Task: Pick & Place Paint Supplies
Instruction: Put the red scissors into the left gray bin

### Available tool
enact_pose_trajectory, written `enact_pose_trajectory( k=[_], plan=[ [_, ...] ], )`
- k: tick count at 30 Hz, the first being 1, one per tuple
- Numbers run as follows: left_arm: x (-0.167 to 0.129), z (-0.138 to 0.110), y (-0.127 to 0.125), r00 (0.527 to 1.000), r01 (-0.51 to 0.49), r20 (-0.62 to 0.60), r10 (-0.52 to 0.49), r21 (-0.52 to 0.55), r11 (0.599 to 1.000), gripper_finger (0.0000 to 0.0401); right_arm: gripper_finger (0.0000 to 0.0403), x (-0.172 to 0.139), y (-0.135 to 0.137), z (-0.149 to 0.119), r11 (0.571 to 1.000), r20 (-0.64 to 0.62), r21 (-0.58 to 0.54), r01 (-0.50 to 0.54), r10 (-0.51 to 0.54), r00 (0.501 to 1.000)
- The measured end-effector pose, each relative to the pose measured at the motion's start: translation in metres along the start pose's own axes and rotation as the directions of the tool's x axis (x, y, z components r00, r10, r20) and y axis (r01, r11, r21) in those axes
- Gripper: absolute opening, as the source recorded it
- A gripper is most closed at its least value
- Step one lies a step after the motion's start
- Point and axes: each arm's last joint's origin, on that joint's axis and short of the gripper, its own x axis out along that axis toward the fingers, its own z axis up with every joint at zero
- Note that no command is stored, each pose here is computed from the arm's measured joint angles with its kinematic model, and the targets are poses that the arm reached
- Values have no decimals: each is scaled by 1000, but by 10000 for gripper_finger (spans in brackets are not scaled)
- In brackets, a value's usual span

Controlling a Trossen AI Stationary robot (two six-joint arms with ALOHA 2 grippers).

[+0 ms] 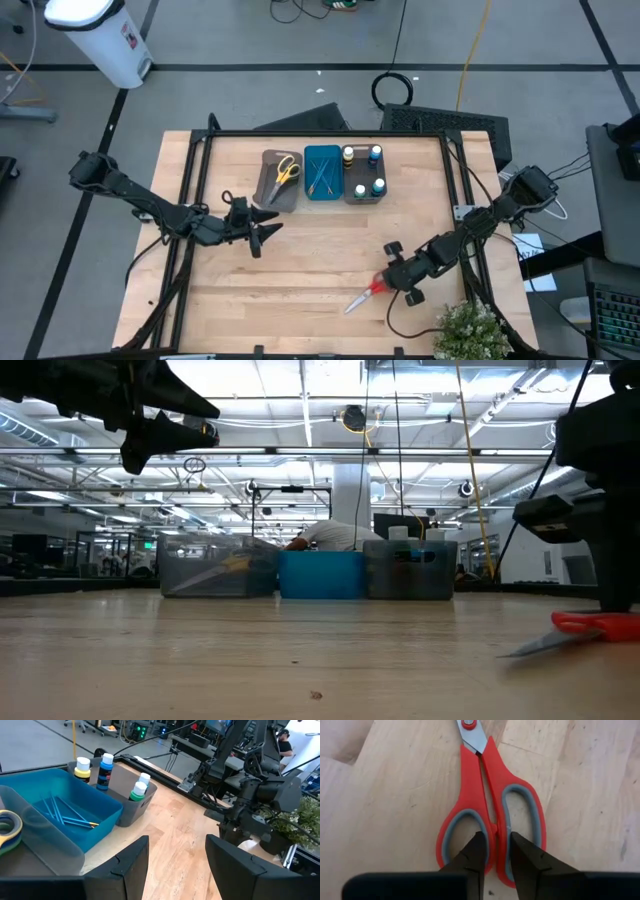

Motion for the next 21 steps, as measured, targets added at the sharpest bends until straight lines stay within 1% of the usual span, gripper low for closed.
enact_pose_trajectory(
  k=[4, 6, 9, 11, 12, 14, 17, 19, 21],
  plan=[
    [0, 0, 0, 1000, 0, 0, 0, -47, 999, 205, 49, -4, 0, 6, 999, 75, -47, 16, -13, 997],
    [0, 0, 0, 1000, 0, 1, 0, -91, 996, 205, 49, -8, 0, 10, 994, 132, -84, 74, -62, 989],
    [1, 2, 0, 1000, 7, 13, -4, -221, 975, 205, 49, -19, -2, 21, 977, 214, -126, 175, -145, 966],
    [3, 3, -1, 999, 36, 13, -33, -286, 957, 205, 49, -26, -3, 28, 961, 256, -143, 236, -194, 947],
    [6, 4, -3, 999, 50, 3, -52, -298, 953, 205, 49, -29, -4, 30, 950, 268, -154, 272, -225, 937],
    [11, 5, -8, 995, 79, -28, -92, -299, 951, 205, 49, -33, -6, 35, 913, 288, -178, 366, -307, 907],
    [24, 7, -24, 990, 112, -56, -132, -276, 955, 205, 48, -41, -9, 44, 837, 323, -215, 503, -425, 846],
    [36, 7, -35, 986, 124, -82, -146, -236, 964, 205, 46, -44, -10, 48, 787, 337, -240, 568, -481, 810],
    [52, 12, -50, 979, 156, -97, -179, -208, 966, 205, 45, -46, -12, 52, 743, 360, -254, 619, -521, 774]
  ],
)
